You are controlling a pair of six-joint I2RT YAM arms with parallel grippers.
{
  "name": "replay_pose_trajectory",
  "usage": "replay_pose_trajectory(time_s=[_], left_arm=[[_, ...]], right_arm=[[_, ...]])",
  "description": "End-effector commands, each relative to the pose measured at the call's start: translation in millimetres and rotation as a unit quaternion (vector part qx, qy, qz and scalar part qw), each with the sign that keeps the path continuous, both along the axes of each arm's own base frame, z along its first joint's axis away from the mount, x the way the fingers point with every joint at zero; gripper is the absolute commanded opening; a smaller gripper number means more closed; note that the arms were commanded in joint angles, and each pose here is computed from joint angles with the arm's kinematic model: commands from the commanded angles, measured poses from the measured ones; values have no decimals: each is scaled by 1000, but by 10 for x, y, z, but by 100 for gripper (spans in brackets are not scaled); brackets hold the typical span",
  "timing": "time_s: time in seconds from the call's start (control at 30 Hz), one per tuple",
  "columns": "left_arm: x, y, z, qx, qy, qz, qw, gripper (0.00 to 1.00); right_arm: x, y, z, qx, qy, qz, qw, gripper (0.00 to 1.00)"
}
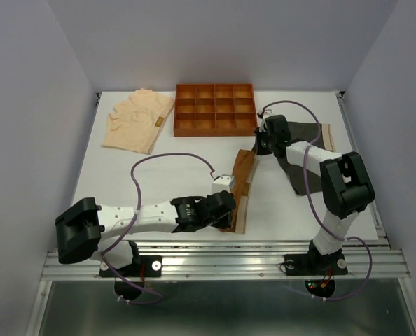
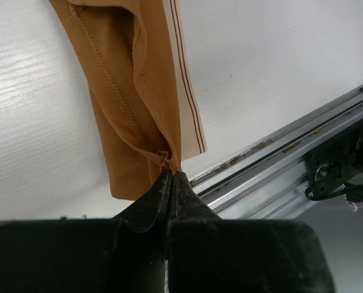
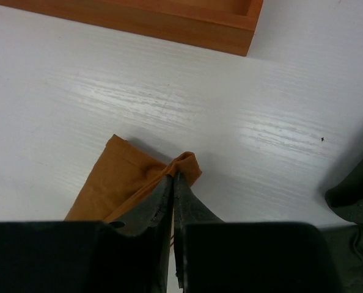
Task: Roll the underwear
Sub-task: Fold the underwear
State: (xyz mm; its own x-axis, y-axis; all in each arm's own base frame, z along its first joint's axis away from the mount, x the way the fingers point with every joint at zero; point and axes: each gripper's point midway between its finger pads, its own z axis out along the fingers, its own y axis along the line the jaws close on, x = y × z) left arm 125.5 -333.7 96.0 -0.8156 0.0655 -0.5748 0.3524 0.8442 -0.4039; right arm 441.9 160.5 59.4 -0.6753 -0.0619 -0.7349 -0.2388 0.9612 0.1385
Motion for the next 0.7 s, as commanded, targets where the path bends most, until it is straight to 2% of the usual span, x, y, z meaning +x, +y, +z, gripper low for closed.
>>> replay_pose_trajectory(time_s=[0.0, 0.2, 0.27, 0.43, 0.67], left_arm=[[22, -85, 47, 3, -9, -9, 1000, 2], [-49, -343, -161, 25, 12, -65, 998, 1], [-145, -448, -200, 15, 26, -98, 995, 1], [-262, -485, -452, 28, 57, -125, 990, 0], [-353, -594, -415, 2, 66, -158, 985, 0]], right_arm=[[148, 54, 525, 20, -64, 8, 998, 8], [147, -27, 278, -7, -29, -7, 1000, 8], [174, -111, 185, -28, -19, -27, 999, 8], [207, -252, -37, -49, 1, -60, 997, 8], [236, -290, -155, -56, 11, -78, 995, 7]])
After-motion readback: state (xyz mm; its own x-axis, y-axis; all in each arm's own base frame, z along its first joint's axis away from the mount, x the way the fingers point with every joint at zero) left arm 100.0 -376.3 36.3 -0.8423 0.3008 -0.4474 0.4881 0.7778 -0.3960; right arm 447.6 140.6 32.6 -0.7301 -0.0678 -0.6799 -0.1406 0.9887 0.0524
